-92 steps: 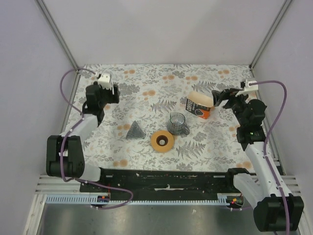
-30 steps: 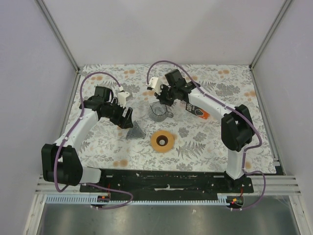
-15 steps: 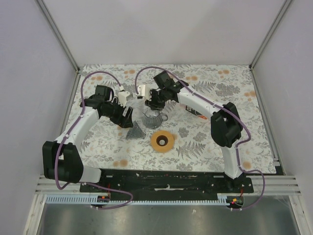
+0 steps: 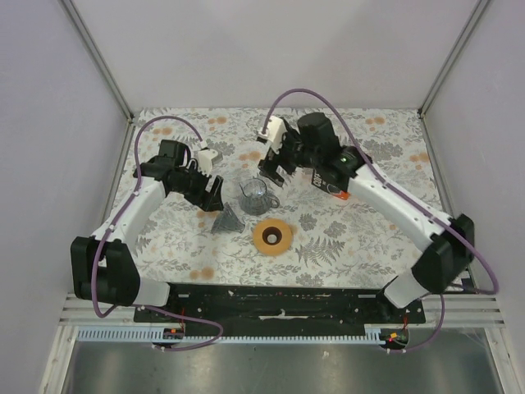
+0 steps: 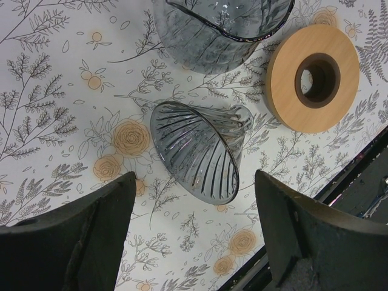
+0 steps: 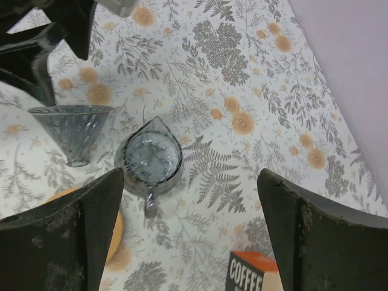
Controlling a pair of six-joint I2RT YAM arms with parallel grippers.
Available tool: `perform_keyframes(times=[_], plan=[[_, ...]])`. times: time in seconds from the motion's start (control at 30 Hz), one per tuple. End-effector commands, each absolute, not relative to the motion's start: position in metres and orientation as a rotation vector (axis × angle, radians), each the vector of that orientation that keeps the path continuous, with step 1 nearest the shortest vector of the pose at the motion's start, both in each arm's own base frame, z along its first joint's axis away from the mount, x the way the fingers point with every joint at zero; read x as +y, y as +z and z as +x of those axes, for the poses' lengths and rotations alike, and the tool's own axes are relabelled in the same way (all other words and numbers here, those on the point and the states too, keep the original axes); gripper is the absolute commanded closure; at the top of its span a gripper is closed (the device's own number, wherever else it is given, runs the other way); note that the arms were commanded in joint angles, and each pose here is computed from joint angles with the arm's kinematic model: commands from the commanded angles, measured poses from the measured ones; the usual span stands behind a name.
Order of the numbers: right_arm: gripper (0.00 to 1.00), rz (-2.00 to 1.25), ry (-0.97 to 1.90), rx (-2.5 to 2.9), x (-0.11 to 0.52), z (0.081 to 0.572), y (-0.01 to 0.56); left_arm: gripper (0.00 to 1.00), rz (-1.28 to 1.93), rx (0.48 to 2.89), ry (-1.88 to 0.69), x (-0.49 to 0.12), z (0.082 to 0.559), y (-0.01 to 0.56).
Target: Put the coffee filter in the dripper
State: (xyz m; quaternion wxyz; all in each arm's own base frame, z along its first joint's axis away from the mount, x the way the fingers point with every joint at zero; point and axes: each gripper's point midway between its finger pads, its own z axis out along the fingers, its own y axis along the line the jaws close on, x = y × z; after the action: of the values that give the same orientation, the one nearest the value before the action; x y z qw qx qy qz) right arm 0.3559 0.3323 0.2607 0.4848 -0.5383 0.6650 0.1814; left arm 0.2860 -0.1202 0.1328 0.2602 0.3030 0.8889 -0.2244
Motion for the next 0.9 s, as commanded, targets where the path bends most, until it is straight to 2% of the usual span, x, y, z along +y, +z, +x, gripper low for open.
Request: perform_keyframes(times=[0.0, 0.2, 0.4, 0.6, 0.77, 0.87], plan=[[0.02, -1.072, 0.519, 1.754, 0.309, 0.33, 0.249, 0.15, 0.821, 2.364, -0.57, -0.12, 0.299, 0.148], [0.02, -0.922, 0.499, 2.058, 0.288, 0.292, 0.163, 0.16, 0.799, 2.367, -0.574, -0.12, 0.303, 0.15], [0.05, -0.938, 0.436, 2.2, 0.303, 0.265, 0.111, 0.16, 0.791, 2.366, -0.571, -0.12, 0.301, 0.15], [0.12, -0.912, 0.379, 2.318, 0.301, 0.265, 0.076, 0.16, 0.796, 2.357, -0.565, -0.119, 0.296, 0.152], [0.12, -0.911, 0.248, 2.356, 0.286, 0.271, 0.057, 0.16, 0.797, 2.353, -0.566, -0.119, 0.295, 0.152], [0.2, -0.949, 0.255, 2.367, 0.289, 0.271, 0.048, 0.16, 0.794, 2.358, -0.572, -0.12, 0.296, 0.151]])
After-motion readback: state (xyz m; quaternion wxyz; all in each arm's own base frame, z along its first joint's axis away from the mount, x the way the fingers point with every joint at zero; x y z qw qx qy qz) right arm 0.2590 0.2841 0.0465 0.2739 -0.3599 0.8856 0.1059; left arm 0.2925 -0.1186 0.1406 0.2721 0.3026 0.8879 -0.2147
